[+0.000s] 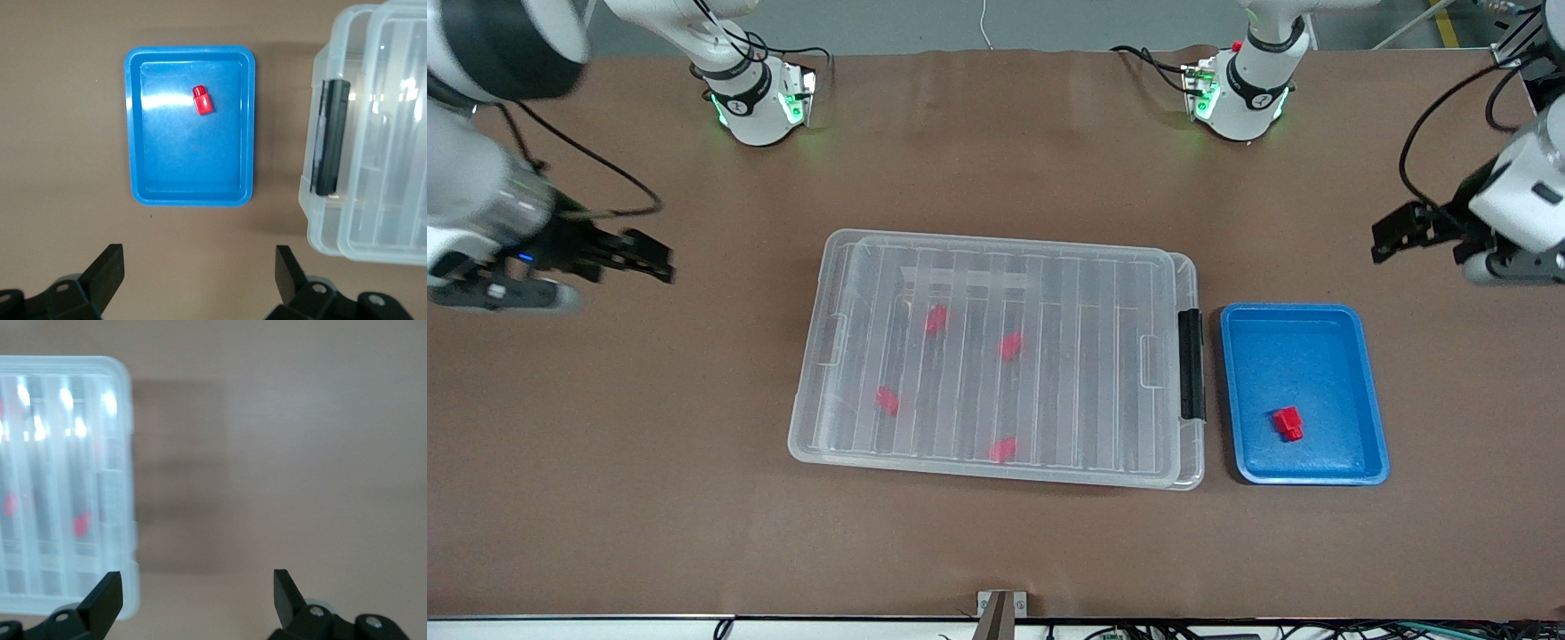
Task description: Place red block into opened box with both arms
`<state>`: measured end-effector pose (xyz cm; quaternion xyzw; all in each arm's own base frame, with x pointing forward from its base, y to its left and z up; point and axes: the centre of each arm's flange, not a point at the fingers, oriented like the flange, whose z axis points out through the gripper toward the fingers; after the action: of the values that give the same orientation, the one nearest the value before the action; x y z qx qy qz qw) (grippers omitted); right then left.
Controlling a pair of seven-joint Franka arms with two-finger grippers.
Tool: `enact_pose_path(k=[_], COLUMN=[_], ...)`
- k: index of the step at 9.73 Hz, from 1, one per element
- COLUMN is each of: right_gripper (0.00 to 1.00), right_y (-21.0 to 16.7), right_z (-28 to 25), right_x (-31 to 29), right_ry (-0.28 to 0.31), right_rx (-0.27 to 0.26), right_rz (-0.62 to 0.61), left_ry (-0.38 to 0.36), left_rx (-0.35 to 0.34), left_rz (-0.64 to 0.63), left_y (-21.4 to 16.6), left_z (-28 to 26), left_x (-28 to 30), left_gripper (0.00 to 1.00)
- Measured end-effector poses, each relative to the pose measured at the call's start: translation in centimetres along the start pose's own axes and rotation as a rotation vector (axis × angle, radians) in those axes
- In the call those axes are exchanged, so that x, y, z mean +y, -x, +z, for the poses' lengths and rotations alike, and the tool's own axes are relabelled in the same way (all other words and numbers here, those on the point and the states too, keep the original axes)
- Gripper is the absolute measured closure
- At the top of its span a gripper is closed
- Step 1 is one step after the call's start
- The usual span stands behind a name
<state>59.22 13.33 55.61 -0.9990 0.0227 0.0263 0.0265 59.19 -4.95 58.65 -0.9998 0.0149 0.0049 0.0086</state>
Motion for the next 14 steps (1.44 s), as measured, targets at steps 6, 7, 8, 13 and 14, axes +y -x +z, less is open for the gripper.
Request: enact_pose_path(k=[6, 7, 8, 13, 14], right_gripper=[0.00, 0.00, 0.00, 0.00, 0.00], right_y=[-1.9, -1.6, -1.4, -1.6, -1.9], right_z=[19.2, 20.0, 20.7, 20.9, 20.9], right_x=[-10.1, -10.0, -9.8, -8.2, -7.1], right_ry=[0.054, 0.069, 0.079, 0.144, 0.157], right_rx=[-0.056, -0.057, -0.058, -0.053, -0.061], right_rz=[-0.120, -0.128, -0.133, -0.145, -0.135], left_ry=[0.026, 0.029, 0.032, 0.051, 0.051], left_rx=[-0.039, -0.045, -0.052, -0.043, -0.054], left_rz=[-0.179, -0.237, -0.276, -0.451, -0.454], left_y=[-8.7, -9.4, -10.0, -11.6, -11.5], left_z=[18.2, 20.9, 23.7, 35.6, 37.8], left_x=[-4.9, -4.8, -4.5, -3.4, -2.6], left_gripper=[0.00, 0.00, 0.00, 0.00, 0.03])
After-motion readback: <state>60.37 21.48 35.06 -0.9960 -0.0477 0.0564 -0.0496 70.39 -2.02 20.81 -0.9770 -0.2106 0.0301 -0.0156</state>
